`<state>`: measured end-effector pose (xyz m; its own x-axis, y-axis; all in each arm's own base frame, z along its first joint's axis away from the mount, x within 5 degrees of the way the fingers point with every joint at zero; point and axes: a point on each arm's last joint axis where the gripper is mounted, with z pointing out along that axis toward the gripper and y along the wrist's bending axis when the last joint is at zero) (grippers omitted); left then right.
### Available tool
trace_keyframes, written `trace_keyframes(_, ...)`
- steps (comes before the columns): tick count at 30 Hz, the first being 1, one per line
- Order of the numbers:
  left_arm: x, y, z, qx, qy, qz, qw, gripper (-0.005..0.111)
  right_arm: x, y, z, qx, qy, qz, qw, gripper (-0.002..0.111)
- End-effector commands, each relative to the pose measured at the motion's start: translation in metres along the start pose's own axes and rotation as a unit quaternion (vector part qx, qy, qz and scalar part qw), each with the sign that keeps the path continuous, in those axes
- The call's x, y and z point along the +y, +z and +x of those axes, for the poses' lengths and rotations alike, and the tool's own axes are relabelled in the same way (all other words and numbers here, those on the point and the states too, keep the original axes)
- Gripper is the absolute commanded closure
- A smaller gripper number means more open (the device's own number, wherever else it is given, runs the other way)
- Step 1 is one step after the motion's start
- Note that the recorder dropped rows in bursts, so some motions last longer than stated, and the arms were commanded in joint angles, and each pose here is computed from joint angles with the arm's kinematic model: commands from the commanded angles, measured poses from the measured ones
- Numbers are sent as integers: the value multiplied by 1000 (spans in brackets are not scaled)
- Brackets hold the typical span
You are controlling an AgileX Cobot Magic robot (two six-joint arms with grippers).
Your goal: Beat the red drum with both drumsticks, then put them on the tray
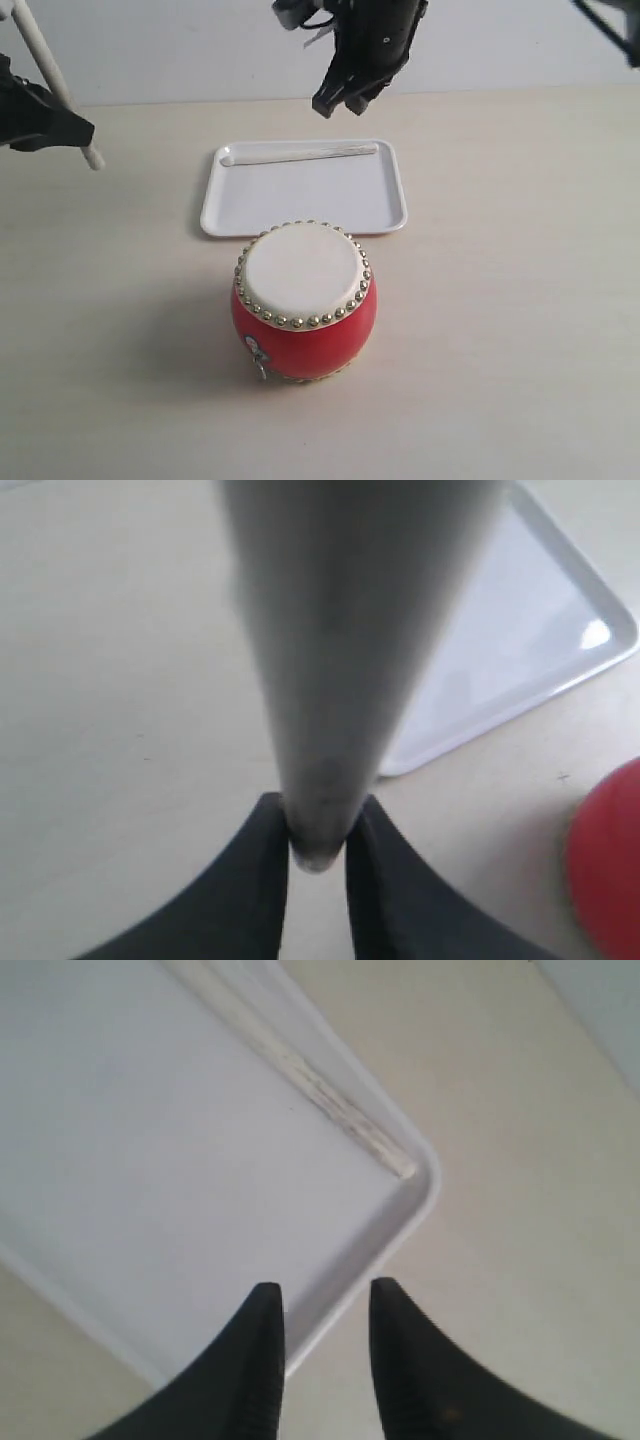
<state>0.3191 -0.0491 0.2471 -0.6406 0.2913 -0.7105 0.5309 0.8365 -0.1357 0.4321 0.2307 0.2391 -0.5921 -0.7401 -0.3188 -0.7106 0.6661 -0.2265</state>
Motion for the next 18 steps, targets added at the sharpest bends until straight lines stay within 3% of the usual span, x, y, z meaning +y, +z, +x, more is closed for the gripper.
trace_keyframes(1, -12, 9, 19, -35, -27, 57, 997, 107, 8, -13, 10, -48, 51, -117, 991, 78)
trace_keyframes(6, -22, 19, 36, -51, -50, 118, 990, 107, 22, -14, 26, -84, 44, -163, 982, 78)
trace_keyframes(11, -29, 39, 50, -46, -57, 210, 975, 107, 40, -20, 30, -159, 8, -221, 962, 78)
trace_keyframes(18, -36, 58, 68, -45, 16, 308, 950, 107, 57, -36, 21, -244, -69, -315, 914, 78)
